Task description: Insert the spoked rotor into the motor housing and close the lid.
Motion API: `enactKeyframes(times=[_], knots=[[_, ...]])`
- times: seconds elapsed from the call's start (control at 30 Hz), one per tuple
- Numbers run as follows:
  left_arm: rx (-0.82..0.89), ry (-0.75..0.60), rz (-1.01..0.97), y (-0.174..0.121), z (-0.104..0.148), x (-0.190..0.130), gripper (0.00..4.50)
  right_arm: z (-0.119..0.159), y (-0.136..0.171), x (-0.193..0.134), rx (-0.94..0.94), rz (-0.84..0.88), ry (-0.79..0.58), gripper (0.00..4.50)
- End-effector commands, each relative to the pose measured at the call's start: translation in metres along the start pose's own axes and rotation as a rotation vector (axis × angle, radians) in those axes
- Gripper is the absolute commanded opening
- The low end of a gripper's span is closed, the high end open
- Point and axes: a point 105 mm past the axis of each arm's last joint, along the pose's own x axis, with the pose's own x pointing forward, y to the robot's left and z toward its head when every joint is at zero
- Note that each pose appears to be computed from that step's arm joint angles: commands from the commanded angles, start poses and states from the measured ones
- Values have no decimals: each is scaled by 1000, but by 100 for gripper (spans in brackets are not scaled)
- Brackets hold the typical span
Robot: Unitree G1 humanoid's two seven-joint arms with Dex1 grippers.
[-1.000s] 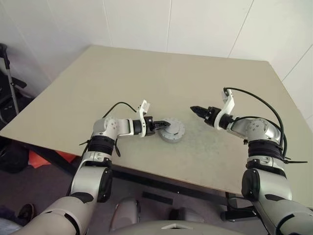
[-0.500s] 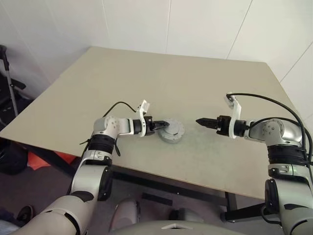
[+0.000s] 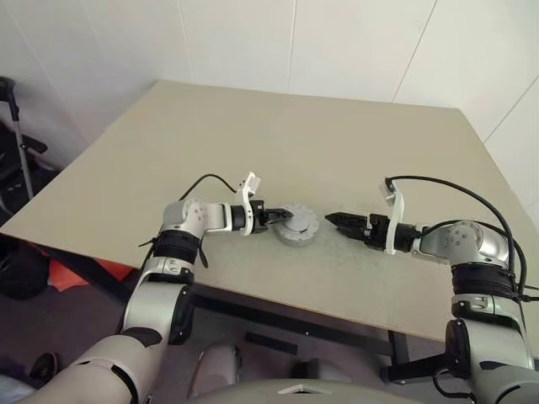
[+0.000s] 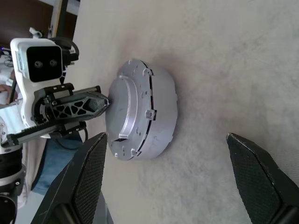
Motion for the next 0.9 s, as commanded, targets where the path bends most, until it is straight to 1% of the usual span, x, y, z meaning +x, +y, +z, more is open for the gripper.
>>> enactKeyframes(times=[0.03, 0.2, 0.33, 0.5, 0.67, 0.9], knots=[[17, 22, 33, 3, -1, 0, 0, -15, 5, 7, 48, 34, 53, 447], [19, 22, 38, 4, -1, 0, 0, -38, 8, 30, 79, 49, 117, 447], [18, 17, 45, 6, 0, -1, 0, -39, 16, 48, 78, 72, 115, 447], [15, 8, 63, 9, 1, -4, 0, -44, 35, 78, 84, 131, 136, 447], [-6, -7, 118, 23, 0, -14, 0, -48, 42, 91, 87, 143, 149, 447], [-32, -28, 153, 37, -6, -32, 0, -42, 35, 93, 89, 112, 130, 447]])
